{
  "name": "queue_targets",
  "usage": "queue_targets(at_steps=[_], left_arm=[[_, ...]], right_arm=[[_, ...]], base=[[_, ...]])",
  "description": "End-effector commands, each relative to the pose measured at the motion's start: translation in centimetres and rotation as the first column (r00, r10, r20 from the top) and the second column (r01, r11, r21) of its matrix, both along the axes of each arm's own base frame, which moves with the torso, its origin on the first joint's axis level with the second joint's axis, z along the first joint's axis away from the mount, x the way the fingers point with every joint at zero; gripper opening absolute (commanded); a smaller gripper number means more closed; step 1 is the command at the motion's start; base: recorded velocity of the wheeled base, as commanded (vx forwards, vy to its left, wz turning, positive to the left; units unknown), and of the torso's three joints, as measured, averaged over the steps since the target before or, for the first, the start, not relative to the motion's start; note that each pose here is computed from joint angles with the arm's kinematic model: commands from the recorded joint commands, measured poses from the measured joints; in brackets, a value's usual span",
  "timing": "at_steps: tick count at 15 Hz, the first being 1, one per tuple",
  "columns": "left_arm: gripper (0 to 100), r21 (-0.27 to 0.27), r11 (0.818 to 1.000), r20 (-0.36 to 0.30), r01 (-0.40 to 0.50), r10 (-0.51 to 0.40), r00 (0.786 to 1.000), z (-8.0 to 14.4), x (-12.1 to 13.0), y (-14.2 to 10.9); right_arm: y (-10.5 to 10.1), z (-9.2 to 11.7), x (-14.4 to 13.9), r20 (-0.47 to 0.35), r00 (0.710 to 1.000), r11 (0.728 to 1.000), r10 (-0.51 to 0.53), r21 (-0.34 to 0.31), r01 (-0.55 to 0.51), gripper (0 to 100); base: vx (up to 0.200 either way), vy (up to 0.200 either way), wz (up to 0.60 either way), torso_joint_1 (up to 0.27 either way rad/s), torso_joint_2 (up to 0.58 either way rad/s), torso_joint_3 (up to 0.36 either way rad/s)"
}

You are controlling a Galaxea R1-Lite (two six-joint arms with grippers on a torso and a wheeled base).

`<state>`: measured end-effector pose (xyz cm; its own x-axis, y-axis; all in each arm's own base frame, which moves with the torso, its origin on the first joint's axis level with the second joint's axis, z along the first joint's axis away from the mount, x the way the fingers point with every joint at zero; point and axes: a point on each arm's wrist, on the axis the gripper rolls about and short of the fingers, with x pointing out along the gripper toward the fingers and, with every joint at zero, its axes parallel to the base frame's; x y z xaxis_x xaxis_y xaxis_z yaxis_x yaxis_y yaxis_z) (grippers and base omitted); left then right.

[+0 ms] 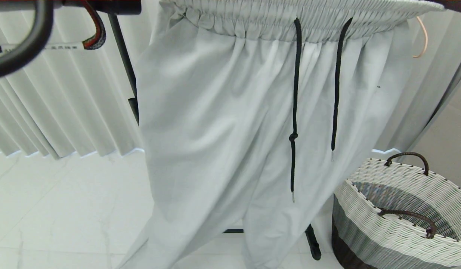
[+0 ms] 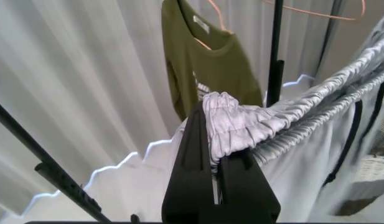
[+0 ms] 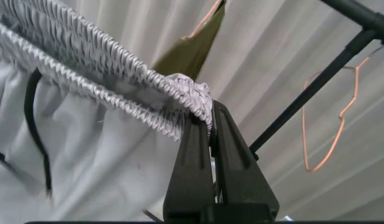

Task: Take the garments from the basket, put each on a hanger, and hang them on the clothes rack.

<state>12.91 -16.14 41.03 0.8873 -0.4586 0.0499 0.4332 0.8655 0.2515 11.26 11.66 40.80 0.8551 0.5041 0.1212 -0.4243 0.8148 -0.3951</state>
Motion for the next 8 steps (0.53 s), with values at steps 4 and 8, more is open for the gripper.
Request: queue_targets(at_steps=[4, 8], left_arm=[[0, -0.045, 0.999, 0.057, -0.028, 0.030, 0.998, 2.5, 2.0, -2.7], [0, -0.051, 0.998, 0.063, -0.032, 0.035, 0.997, 2.4, 4.8, -6.3]], right_arm=[[-3.9, 0.7, -3.5, -0.033, 0.999, 0.999, 0.011, -0.034, -0.012, 0], [-5.9, -0.1, -7.4, -0.115, 0.968, 0.965, 0.222, -0.117, -0.235, 0]], base=[[0.000, 0.000, 0.00, 0.000, 0.00, 0.000], [0.000, 0.000, 0.00, 0.000, 0.00, 0.000]])
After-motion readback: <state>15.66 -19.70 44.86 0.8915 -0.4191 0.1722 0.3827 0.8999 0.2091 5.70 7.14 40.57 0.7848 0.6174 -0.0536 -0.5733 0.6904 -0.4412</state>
